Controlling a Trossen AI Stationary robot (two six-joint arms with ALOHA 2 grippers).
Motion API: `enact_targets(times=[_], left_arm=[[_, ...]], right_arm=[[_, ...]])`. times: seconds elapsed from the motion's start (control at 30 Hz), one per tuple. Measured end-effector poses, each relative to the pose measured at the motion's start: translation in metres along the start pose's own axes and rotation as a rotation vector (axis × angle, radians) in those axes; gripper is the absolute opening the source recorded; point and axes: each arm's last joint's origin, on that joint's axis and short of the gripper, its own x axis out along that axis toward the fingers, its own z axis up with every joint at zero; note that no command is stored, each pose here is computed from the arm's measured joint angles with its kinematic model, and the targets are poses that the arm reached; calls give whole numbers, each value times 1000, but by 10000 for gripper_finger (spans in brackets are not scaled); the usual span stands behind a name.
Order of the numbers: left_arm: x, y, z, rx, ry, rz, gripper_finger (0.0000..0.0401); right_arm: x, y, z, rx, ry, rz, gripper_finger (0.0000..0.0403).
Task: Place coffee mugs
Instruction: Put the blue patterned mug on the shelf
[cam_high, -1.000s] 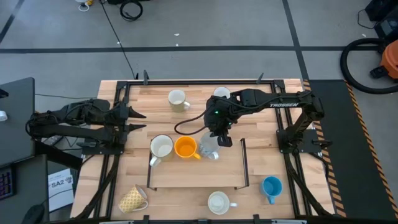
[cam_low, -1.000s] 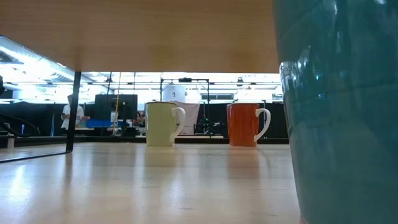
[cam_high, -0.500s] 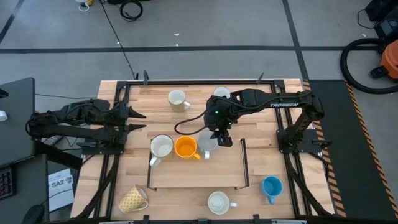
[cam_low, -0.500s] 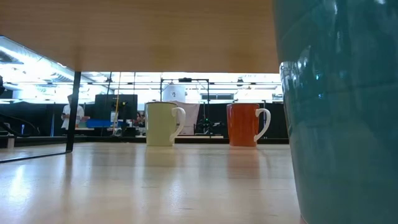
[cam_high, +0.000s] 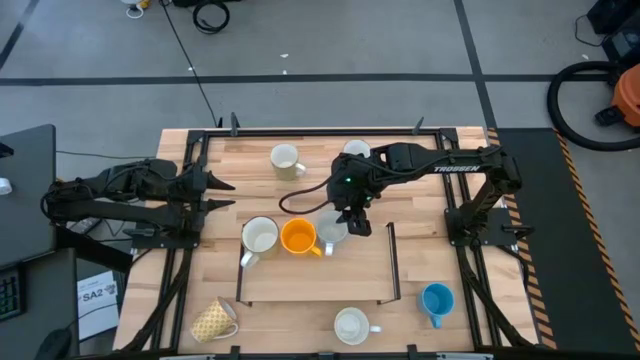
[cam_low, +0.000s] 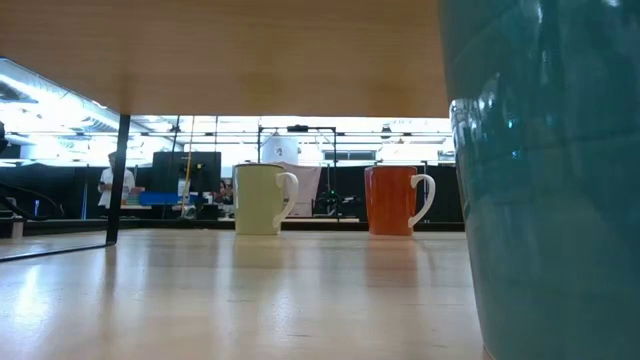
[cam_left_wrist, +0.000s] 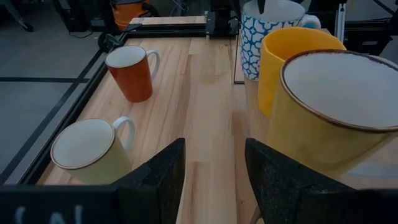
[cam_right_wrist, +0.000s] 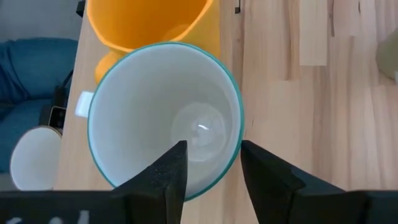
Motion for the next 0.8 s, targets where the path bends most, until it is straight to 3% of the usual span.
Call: enact_targets(times=[0.2, 0.57, 0.8], left_arm=[[0, 0, 0, 0, 0, 0, 173], [0, 0, 0, 0, 0, 0, 173], [0, 0, 0, -1, 0, 0, 173]], right_arm=[[0, 0, 0, 83, 0, 1, 177], [0, 0, 0, 414, 1, 1, 179], [0, 2, -5, 498, 60, 23, 179]])
